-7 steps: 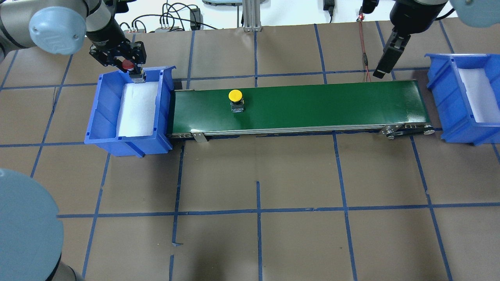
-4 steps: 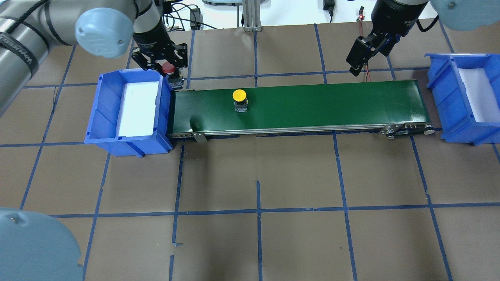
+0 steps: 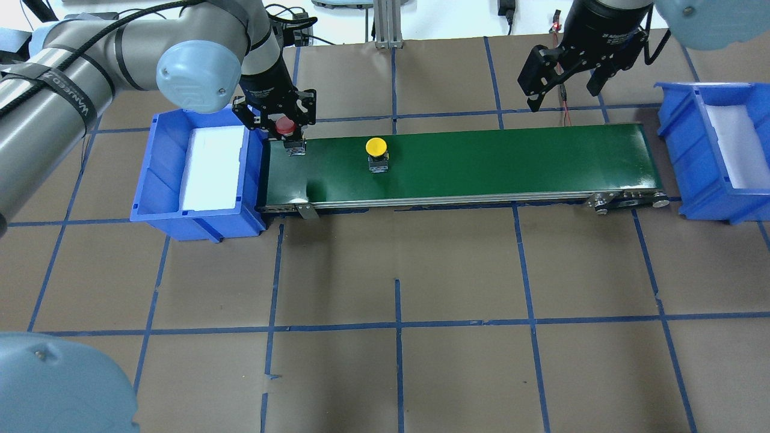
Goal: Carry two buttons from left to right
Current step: 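Lift the red button with the left gripper and carry it onto the belt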
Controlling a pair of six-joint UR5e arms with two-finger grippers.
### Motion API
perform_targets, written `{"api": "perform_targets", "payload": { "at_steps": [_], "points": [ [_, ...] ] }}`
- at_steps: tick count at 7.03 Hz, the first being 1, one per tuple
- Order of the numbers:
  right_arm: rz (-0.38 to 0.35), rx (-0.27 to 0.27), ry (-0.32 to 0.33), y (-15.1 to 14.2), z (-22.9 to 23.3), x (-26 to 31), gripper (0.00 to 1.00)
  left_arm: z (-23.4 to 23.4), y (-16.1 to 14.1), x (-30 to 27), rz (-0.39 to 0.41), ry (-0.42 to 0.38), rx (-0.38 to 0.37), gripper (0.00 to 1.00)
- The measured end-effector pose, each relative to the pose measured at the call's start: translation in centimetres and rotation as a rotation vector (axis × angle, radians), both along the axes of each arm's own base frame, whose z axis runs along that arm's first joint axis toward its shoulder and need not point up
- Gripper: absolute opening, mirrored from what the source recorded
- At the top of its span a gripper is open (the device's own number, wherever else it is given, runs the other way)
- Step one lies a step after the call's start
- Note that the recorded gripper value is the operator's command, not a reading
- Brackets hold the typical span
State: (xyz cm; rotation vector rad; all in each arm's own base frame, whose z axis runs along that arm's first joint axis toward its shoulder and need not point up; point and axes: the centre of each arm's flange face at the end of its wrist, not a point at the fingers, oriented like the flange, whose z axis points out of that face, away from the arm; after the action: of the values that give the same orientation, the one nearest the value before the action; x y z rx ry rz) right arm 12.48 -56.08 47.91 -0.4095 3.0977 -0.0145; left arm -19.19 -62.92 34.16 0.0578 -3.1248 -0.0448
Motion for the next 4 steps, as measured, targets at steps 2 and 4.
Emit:
{"api": "perform_targets", "payload": {
  "at_steps": [2, 4],
  "points": [
    [-0.004, 0.004, 0.001, 0.1, -0.2, 0.1, 1.00, -1.2, -0.3, -0.3, -0.005, -0.003, 0.006, 0.38],
    [-0.005, 0.008, 0.001, 0.0, -0.4, 0.1, 1.00, -2.5, -0.2, -0.6, -0.007, -0.004, 0.020, 0.38]
  ]
}}
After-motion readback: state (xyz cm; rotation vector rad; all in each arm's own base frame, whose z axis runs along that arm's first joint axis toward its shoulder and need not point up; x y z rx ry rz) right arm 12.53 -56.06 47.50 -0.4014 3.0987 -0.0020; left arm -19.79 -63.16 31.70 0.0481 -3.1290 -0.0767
